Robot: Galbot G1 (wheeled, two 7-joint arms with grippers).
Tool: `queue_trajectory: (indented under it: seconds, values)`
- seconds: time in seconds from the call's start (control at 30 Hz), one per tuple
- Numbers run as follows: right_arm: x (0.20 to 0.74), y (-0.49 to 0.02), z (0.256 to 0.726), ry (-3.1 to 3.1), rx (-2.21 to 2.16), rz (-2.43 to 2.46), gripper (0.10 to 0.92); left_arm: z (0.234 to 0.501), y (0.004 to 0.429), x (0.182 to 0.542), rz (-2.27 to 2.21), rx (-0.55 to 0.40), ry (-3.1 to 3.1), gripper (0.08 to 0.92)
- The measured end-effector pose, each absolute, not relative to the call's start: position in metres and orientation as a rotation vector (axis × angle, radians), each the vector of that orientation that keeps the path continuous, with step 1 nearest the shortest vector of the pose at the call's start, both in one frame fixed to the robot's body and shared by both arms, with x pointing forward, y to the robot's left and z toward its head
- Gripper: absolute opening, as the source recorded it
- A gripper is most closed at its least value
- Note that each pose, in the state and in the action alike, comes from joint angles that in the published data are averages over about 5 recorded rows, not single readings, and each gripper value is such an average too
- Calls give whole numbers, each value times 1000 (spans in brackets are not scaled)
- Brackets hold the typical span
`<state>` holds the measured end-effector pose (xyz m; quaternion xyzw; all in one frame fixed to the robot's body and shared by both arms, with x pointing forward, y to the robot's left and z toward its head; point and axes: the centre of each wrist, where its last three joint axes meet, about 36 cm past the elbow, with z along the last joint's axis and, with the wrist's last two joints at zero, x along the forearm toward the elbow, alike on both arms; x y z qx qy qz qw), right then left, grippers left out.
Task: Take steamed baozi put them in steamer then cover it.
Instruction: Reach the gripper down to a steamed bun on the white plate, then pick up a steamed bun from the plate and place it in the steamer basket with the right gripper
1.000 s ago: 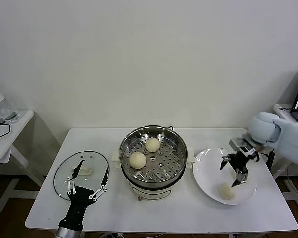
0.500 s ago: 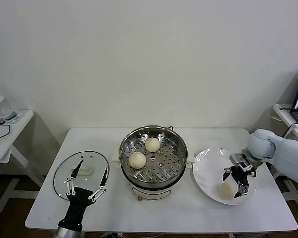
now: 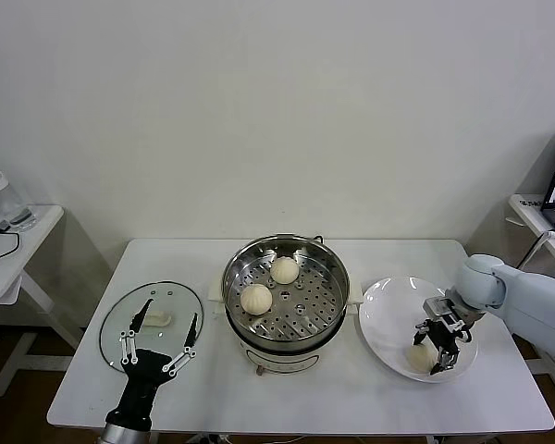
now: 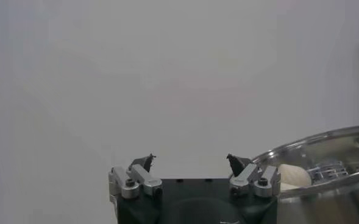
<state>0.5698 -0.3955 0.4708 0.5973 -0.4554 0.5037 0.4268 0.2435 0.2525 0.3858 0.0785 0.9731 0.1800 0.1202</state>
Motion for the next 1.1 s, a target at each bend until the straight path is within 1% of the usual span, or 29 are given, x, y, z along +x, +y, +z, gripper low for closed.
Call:
queue_trajectory:
  seconds: [0.3, 0.47, 0.6, 0.73, 0.9, 1.1]
  values:
    - [583, -386, 514, -1174, 1508, 1338, 676, 386, 250, 244, 517, 241, 2842, 823]
    - [595, -372, 550, -1185, 1544, 1408, 670, 387, 249, 244, 514, 243, 2838, 823]
    - [606, -354, 588, -1186, 1589, 1489, 668, 388, 248, 244, 510, 247, 2839, 823]
    - [617, -325, 633, -1156, 1657, 1613, 669, 388, 246, 244, 505, 250, 2838, 823]
    - [625, -272, 685, -1054, 1772, 1809, 670, 390, 246, 243, 503, 248, 2834, 823]
    - [618, -204, 713, -854, 1920, 2008, 663, 390, 245, 241, 496, 252, 2830, 823]
